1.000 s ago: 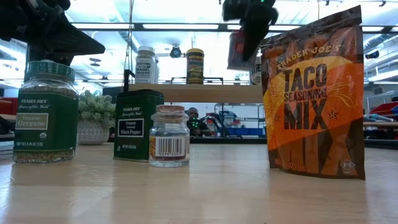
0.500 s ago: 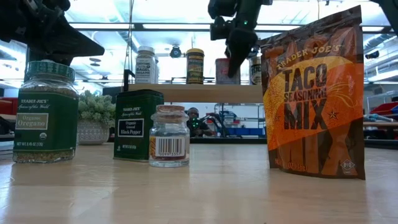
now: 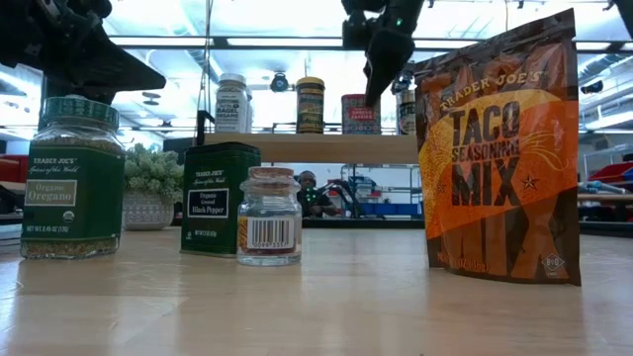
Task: Shelf spices
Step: Put the red seasoning can on the shelf, then put the black seasoning can on the shelf aligned with the red seasoning can
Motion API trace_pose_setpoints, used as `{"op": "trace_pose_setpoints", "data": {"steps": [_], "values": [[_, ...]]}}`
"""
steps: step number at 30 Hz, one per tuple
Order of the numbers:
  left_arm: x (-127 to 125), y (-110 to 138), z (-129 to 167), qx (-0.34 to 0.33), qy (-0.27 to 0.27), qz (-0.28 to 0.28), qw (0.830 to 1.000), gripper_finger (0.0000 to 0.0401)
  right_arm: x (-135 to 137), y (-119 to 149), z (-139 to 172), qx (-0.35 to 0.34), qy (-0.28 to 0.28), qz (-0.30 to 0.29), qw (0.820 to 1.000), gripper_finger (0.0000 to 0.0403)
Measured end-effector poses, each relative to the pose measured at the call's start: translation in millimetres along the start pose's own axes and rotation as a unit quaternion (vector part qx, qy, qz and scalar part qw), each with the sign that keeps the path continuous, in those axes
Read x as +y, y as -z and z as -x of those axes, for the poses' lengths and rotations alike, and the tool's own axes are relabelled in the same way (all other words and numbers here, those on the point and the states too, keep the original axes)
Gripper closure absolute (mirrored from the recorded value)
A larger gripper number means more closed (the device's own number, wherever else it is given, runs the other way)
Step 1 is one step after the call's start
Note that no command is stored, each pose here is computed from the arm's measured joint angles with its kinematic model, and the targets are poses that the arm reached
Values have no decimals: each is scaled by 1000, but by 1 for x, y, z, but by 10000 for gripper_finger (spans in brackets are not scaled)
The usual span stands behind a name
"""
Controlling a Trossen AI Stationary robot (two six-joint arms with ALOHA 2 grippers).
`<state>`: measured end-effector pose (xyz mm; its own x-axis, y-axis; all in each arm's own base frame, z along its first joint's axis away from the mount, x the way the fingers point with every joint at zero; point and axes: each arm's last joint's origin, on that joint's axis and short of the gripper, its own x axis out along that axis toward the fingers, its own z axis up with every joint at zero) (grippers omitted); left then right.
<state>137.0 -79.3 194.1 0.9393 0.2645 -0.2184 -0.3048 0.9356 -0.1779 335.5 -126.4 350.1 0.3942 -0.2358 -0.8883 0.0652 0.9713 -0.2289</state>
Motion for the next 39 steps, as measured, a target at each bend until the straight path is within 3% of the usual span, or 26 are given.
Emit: {"op": "trace_pose_setpoints", "data": {"steps": [9,18,23,30,34,39], "values": [[0,0,0,0,0,1,1000,400,10,17,64,-60,9,-95,994,110],[0,0,0,0,0,1,1000,400,71,24,97,-49,-40,-163,985,110],[0,0,0,0,0,2,1000,400,122,8,72,-62,-76,-155,983,110],[0,0,0,-1,1,13,1000,400,184,-26,16,-101,-61,-128,985,110],[0,0,0,-2,1,19,1000,400,207,-51,-19,-122,-74,-150,978,110],[-1,0,0,3,10,20,1000,400,223,-73,-56,-75,-65,-187,977,110]]}}
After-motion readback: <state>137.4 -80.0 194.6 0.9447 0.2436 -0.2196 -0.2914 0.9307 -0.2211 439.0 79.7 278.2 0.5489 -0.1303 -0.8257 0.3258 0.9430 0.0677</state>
